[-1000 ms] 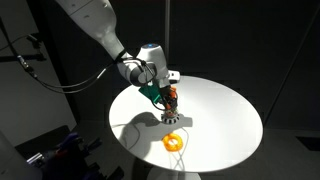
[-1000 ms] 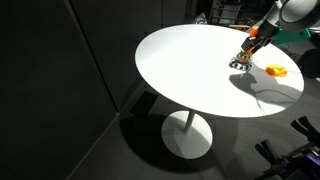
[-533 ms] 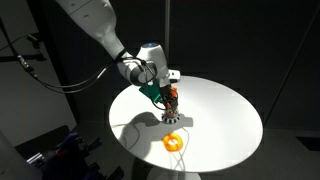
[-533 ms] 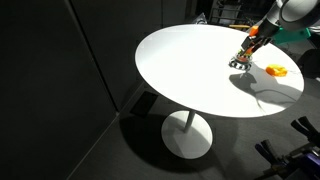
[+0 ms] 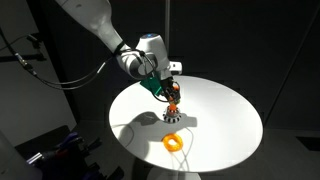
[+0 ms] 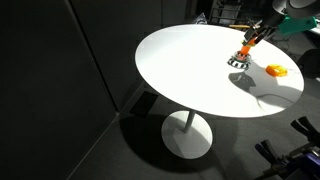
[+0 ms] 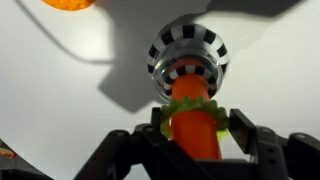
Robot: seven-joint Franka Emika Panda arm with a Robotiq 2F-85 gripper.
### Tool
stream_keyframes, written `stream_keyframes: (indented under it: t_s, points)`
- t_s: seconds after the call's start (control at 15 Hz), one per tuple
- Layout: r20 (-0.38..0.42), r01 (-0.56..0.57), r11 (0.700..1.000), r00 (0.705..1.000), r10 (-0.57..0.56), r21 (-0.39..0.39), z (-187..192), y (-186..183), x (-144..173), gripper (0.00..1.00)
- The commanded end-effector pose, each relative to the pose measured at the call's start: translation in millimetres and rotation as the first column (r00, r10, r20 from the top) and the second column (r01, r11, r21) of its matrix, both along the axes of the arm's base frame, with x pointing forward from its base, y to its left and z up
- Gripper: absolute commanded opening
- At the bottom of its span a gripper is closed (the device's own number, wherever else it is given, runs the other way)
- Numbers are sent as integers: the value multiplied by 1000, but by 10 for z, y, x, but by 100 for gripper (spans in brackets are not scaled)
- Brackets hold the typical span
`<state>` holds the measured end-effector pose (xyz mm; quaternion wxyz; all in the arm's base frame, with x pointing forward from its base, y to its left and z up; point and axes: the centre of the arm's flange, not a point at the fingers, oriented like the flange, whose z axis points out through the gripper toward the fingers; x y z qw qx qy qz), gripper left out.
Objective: Move the light green object to the table
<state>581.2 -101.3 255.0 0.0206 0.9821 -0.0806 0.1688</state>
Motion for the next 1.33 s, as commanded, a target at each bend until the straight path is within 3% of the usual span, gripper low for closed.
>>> stream_keyframes:
  t_s: [0.0,0.33,0.67,0.93,1.27]
  points:
    - [13,21,1000,1000,-21,19,381,18,-46,44]
    - [53,24,999,998,-27,49,883,91,-113,44]
    - [61,19,991,998,-28,133,1307,186,-219,44]
    - [6,-8,983,1000,7,185,1335,260,-299,44]
    - [-106,-16,979,994,39,201,993,312,-370,44]
